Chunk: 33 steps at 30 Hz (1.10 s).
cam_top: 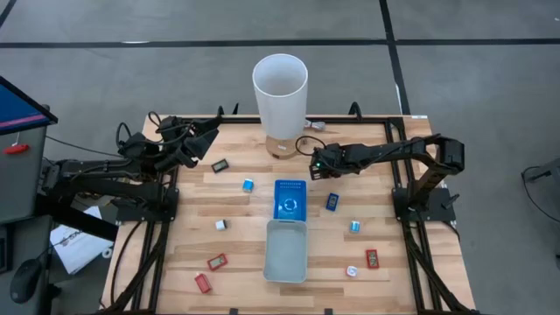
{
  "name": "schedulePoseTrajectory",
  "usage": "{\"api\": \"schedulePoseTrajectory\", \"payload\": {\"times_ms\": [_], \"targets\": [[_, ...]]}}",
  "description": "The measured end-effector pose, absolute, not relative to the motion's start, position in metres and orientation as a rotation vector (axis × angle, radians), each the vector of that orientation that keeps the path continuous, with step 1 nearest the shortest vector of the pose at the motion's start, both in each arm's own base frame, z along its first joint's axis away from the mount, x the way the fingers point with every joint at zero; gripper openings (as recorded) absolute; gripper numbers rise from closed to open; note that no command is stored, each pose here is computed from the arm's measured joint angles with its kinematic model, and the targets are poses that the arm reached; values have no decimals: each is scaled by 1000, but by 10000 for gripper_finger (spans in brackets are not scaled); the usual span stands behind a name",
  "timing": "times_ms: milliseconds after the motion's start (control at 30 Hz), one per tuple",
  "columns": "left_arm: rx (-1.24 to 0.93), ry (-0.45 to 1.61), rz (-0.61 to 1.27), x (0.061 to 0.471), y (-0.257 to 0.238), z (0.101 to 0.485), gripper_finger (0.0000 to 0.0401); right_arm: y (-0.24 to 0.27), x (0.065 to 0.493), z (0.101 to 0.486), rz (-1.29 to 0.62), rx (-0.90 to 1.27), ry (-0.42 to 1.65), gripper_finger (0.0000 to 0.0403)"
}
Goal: Pick & Place Office items
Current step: Put the top red charger adapter into the gray bin
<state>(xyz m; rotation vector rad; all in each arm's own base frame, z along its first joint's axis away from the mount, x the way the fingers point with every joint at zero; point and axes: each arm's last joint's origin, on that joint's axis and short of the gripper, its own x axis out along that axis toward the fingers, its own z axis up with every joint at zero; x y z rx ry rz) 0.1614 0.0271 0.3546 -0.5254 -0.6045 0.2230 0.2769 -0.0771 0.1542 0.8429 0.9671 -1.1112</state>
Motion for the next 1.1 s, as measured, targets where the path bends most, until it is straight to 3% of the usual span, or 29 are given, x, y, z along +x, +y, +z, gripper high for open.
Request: {"api": "schedulePoseTrajectory", "payload": {"times_ms": [300,500,867,1100], "targets": [[-526,-588,177,162,24,354,351,-52,274,161,-1015,840,1059,110],[-539,-533,131,164,15,351,351,-1,257,199,-847,792,1063,110],[-556,-344,45,170,-8,338,351,89,199,280,-321,890,838,110],[-548,-236,32,172,-15,328,351,120,213,322,-68,715,771,110]]}}
